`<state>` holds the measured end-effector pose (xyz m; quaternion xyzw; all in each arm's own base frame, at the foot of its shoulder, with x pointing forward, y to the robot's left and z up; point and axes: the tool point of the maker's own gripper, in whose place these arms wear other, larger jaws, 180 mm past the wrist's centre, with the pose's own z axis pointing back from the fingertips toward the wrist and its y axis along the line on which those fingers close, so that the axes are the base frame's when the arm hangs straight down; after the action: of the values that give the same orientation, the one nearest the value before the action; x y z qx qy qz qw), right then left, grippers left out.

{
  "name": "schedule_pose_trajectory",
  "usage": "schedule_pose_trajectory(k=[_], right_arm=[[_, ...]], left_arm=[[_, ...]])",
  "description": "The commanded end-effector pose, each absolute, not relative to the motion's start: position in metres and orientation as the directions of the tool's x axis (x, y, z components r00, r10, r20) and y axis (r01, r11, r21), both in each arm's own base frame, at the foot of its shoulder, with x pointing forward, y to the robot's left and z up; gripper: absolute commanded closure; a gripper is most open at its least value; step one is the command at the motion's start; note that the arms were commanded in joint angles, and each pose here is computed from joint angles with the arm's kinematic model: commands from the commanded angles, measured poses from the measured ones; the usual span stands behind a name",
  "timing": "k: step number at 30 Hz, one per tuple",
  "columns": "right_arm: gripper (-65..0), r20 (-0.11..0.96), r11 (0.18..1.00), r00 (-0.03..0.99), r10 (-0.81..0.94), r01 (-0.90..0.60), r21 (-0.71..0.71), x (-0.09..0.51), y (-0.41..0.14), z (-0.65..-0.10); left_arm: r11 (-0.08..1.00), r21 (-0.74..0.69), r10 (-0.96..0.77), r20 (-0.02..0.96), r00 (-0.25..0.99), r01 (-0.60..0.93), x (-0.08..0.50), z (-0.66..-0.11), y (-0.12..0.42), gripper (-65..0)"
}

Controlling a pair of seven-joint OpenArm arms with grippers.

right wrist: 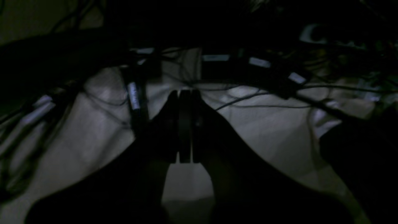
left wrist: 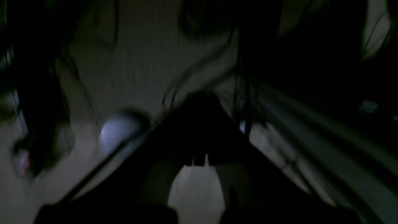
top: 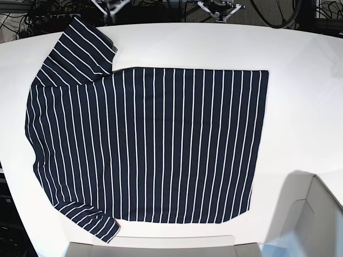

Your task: Fold the T-shirt properly

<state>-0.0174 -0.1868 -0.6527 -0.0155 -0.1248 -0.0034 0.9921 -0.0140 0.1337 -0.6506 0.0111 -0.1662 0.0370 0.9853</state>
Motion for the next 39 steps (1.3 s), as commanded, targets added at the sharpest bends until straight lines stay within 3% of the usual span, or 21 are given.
schedule_pose_trajectory(k=[1, 6, 11, 19, 25, 33, 36, 39], right_arm=[[-0.1, 0.287, 0.999, 0.958, -0.012, 0.026, -0.046, -0.026, -0.197, -0.648], [-0.3, 0.524, 0.996, 0.852, 0.012, 0.033, -0.077, -0.042, -0.215, -0.613], [-0.3, 0.692, 0.997, 0.721, 0.036, 0.026, -0.079, -0.047, -0.213, -0.577], [-0.3, 0.746, 0.999, 0.666, 0.026, 0.011, -0.045, -0.054, -0.201, -0.558], [-0.3, 0.866, 0.999, 0.499, -0.022, -0.019, 0.036, -0.040, -0.172, -0.499], [-0.4, 0.954, 0.990, 0.289, -0.080, -0.087, 0.110, -0.014, -0.151, -0.404], [-3.6, 0.960, 0.987, 0.237, -0.146, -0.023, 0.156, 0.000, -0.154, -0.377], [-11.6, 0.945, 0.972, 0.229, -0.234, 0.057, 0.227, 0.017, -0.169, -0.354]], left_arm=[[0.997, 0.003, 0.074, 0.367, 0.927, -0.081, -0.026, -0.645, 0.135, -0.4], [0.995, -0.038, 0.098, 0.646, 0.757, -0.097, -0.041, -0.597, 0.136, -0.4], [0.995, -0.026, 0.076, 0.831, 0.551, -0.098, -0.044, -0.546, 0.142, -0.4], [0.996, -0.018, 0.059, 0.870, 0.489, -0.087, -0.055, -0.523, 0.145, -0.4], [0.995, 0.023, 0.004, 0.960, 0.280, -0.095, -0.043, -0.452, 0.161, -1.0], [0.979, 0.098, -0.090, 0.994, 0.054, -0.179, -0.020, -0.367, 0.181, -11.0], [0.980, 0.096, -0.097, 0.995, 0.007, -0.176, -0.010, -0.357, 0.180, -11.9], [0.981, 0.097, -0.101, 0.995, -0.012, -0.168, 0.001, -0.350, 0.181, -11.9]])
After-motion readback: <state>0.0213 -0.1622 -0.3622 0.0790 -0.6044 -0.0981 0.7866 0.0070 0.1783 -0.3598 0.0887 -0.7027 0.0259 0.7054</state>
